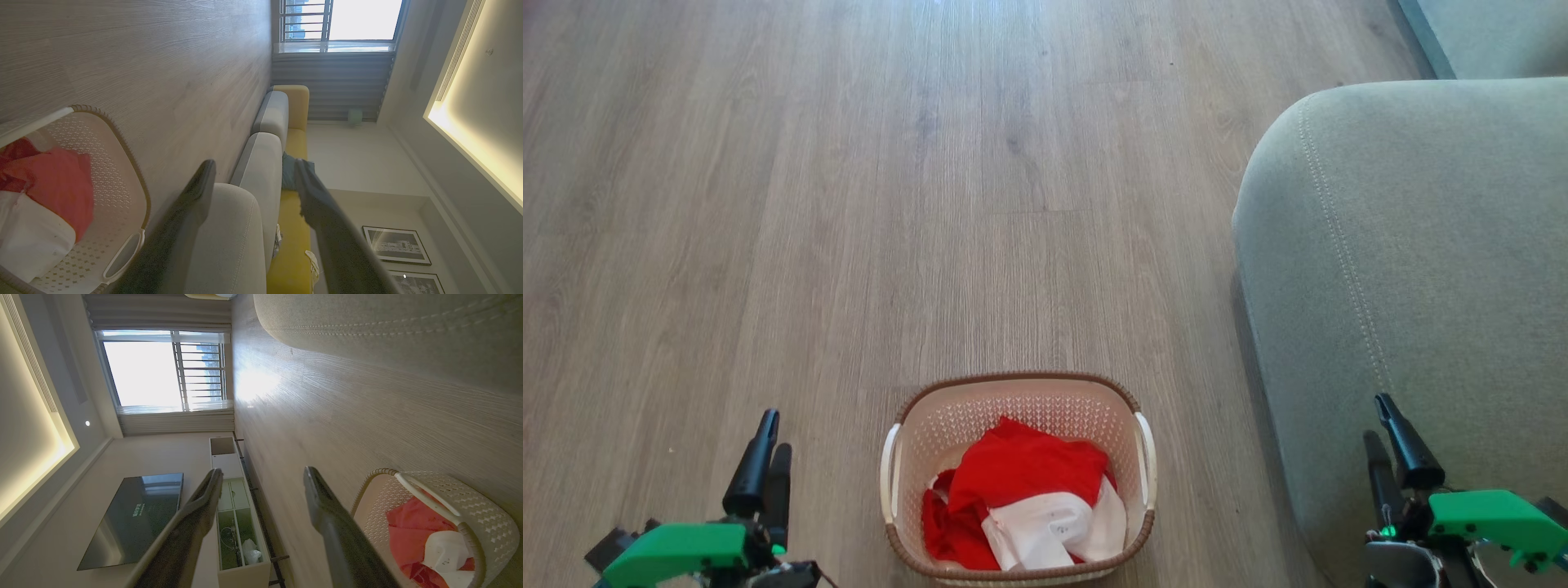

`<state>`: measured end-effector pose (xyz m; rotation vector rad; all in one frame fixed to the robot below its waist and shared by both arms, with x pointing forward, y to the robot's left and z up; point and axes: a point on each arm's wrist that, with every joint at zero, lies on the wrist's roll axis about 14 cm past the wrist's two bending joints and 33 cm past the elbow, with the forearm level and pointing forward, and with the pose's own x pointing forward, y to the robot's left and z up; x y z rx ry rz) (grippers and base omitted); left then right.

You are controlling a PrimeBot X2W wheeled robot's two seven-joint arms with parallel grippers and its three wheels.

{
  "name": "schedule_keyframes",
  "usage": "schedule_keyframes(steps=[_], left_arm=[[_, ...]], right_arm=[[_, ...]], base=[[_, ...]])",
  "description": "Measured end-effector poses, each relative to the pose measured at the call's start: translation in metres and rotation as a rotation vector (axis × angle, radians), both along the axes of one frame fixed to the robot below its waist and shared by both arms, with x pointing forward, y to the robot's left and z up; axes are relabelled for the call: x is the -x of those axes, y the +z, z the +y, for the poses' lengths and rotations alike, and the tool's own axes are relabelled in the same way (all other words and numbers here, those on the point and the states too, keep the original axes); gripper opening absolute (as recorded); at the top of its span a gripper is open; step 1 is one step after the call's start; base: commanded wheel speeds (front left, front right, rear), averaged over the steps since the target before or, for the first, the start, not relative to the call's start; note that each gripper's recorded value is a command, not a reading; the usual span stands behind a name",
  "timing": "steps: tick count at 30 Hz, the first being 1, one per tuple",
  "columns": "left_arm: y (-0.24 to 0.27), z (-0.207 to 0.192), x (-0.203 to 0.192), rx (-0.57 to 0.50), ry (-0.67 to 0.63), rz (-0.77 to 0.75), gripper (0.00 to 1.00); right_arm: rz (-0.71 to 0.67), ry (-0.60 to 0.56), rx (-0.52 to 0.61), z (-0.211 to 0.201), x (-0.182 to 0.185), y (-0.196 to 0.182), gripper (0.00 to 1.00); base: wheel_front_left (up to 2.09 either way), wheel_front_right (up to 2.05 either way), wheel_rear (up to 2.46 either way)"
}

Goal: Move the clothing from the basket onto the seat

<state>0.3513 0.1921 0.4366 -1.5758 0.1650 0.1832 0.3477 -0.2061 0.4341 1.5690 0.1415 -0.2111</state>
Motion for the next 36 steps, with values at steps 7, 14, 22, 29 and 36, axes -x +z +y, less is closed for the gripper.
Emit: schedule_keyframes(steps=[7, 14, 22, 29, 36], left_arm=[[0.003, 0.005, -0.001, -0.019, 0.020, -0.009, 1.00], [0.009, 0.009, -0.003, -0.044, 0.038, -0.026, 1.00], [0.015, 0.022, -0.004, -0.121, 0.072, -0.041, 1.00], [0.034, 0.031, -0.012, -0.172, 0.100, -0.095, 1.00], [0.057, 0.047, -0.017, -0.284, 0.142, -0.152, 1.00]], right_arm=[[-0.011, -0.010, 0.048, -0.004, -0.001, 0.005, 1.00], [-0.035, -0.018, 0.123, -0.009, -0.006, 0.015, 1.00], [-0.081, 0.011, 0.294, -0.009, -0.013, 0.033, 1.00], [-0.148, 0.022, 0.407, -0.006, -0.023, 0.057, 1.00], [-0.200, 0.034, 0.531, -0.002, -0.029, 0.076, 1.00]], base=[[0.00, 0.00, 0.00], [0.00, 0.00, 0.00], [0.00, 0.00, 0.00], [0.00, 0.00, 0.00], [0.00, 0.00, 0.00]])
